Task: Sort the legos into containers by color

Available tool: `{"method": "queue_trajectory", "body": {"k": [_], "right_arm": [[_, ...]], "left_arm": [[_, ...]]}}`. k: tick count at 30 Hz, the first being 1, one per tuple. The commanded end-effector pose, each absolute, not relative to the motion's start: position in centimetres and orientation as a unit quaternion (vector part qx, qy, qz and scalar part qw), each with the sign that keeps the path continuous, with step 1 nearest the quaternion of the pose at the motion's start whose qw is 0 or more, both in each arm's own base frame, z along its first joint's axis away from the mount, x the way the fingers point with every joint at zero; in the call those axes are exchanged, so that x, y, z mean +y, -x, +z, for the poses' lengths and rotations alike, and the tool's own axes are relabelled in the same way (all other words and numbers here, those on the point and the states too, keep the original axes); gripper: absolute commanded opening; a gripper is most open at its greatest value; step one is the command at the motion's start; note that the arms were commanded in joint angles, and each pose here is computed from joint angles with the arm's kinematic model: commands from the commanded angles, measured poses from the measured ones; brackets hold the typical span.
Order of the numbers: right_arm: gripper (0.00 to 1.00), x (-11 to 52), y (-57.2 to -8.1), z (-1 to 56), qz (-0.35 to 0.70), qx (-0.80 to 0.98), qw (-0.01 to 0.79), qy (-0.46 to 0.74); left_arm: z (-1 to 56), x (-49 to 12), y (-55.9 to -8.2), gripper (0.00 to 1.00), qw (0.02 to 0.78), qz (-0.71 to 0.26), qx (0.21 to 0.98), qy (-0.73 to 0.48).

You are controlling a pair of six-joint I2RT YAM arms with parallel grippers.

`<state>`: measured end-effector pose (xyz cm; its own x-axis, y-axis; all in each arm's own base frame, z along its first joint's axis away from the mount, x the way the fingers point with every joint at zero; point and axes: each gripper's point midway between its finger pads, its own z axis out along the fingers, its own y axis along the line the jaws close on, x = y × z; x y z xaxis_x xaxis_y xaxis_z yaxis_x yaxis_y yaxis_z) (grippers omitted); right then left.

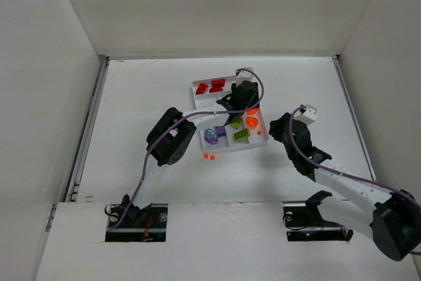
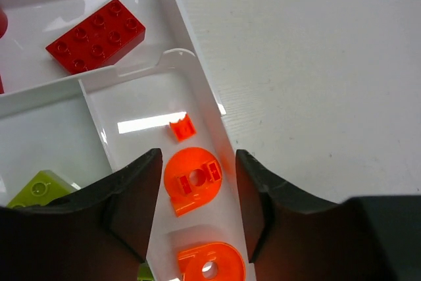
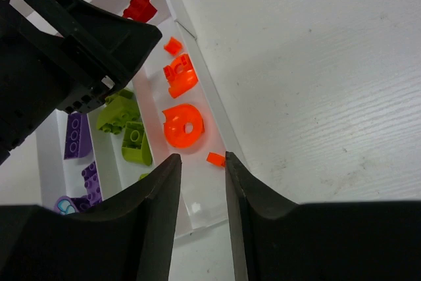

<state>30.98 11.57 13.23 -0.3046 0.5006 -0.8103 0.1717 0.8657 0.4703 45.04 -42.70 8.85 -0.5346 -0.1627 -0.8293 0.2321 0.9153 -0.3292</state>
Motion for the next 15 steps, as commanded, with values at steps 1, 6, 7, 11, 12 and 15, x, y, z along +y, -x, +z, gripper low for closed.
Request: {"method": "queue_trajectory", "body": {"k": [1, 6, 7, 11, 12, 15], "right_arm": [[0.40, 11.9, -31.4, 15.1, 0.175, 0.771, 0.574, -0.215], [0.33, 13.0, -31.3, 15.7, 0.185, 0.770, 0.579, -0.193], [0.30, 13.9, -31.1, 16.0, 0.194, 0.771, 0.579, -0.178], [0.17, 19.2, -30.0, 16.2, 0.222, 0.790, 0.565, -0.085], [0.15, 20.6, -29.7, 16.0, 0.223, 0.795, 0.560, -0.064], [0.12, 23.5, -28.9, 15.4, 0.211, 0.807, 0.552, -0.013]], "left_arm": [[12.6, -42.9, -46.0, 0.48, 0.510, -0.217, 0.832, -0.017], [17.2, -41.6, -44.8, 0.47, 0.533, -0.233, 0.813, -0.018], [18.3, -41.1, -44.3, 0.46, 0.538, -0.237, 0.809, -0.019], [21.4, -37.3, -41.5, 0.38, 0.552, -0.238, 0.799, -0.021], [21.4, -35.9, -40.3, 0.36, 0.550, -0.235, 0.801, -0.023], [20.2, -32.0, -37.2, 0.28, 0.540, -0.221, 0.812, -0.019]]}}
